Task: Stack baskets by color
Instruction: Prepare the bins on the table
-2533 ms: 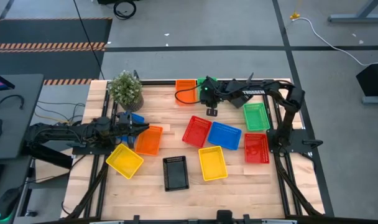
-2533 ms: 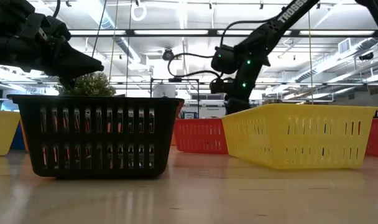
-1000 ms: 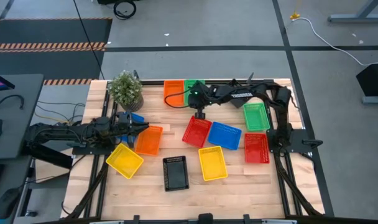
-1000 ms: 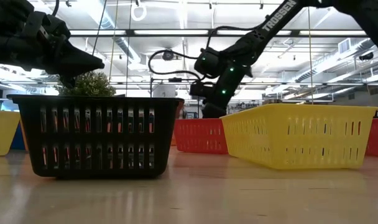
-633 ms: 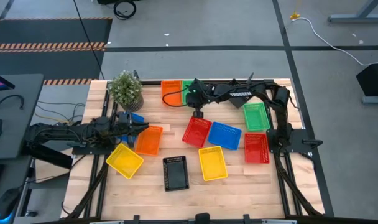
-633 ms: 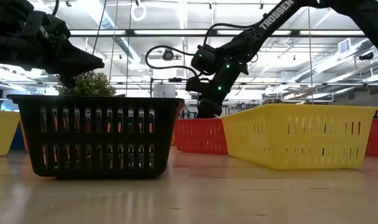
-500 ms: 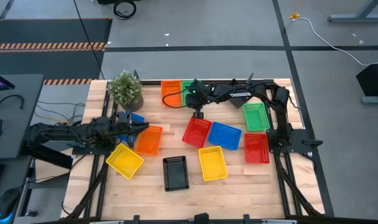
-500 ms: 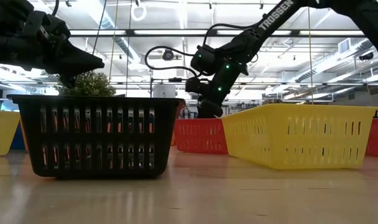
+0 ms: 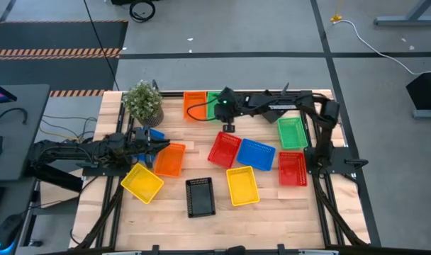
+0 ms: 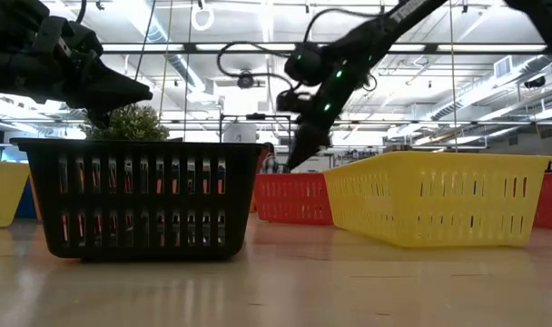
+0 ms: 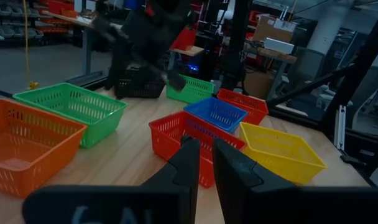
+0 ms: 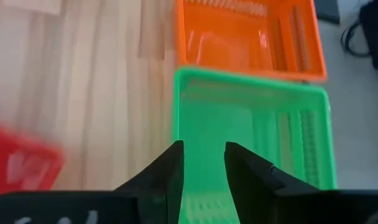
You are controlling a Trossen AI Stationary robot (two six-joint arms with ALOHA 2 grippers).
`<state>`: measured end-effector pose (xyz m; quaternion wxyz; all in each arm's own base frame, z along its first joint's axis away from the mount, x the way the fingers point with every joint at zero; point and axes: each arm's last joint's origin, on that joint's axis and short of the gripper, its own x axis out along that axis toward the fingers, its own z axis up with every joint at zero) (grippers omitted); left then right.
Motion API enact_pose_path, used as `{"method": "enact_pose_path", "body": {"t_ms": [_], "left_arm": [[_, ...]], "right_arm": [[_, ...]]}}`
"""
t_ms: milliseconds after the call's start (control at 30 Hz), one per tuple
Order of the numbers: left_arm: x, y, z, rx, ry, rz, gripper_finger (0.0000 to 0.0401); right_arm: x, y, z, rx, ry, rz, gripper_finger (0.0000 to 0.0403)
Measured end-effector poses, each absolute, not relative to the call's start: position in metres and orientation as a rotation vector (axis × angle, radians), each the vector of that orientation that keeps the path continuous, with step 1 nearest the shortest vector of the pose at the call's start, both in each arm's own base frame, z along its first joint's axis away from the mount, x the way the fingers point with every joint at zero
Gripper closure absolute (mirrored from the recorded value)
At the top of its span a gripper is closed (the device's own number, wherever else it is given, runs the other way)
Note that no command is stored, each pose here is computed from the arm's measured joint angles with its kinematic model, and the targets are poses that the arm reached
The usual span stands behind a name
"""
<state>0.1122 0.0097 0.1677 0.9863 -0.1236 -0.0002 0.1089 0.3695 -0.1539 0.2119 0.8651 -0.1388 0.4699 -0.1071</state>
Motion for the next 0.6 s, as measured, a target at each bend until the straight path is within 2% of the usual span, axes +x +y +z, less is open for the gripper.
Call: {"method": "enact_pose_path", "body": {"t_ms": [133, 300, 433, 600], "left_arm": [[0.112, 0.01, 0.167, -0.248, 0.002, 0.218, 0.0349], [0.112, 0.01, 0.167, -0.249, 0.002, 0.219, 0.0353], [0.112, 0.01, 0.167, -0.248, 0.002, 0.219, 0.0349], [0.112, 0.01, 0.167, -0.247, 0.002, 0.218, 0.0346]], "right_arm": [[0.342, -0.149, 0.235, -0.232, 1.062, -0.231, 0.0283], [0.294, -0.151, 0.243, -0.16, 1.234, -0.264, 0.0284], [0.259, -0.152, 0.237, -0.123, 1.397, -0.3, 0.0284], [0.23, -0.149, 0.222, -0.105, 1.566, -0.243, 0.0283]]}}
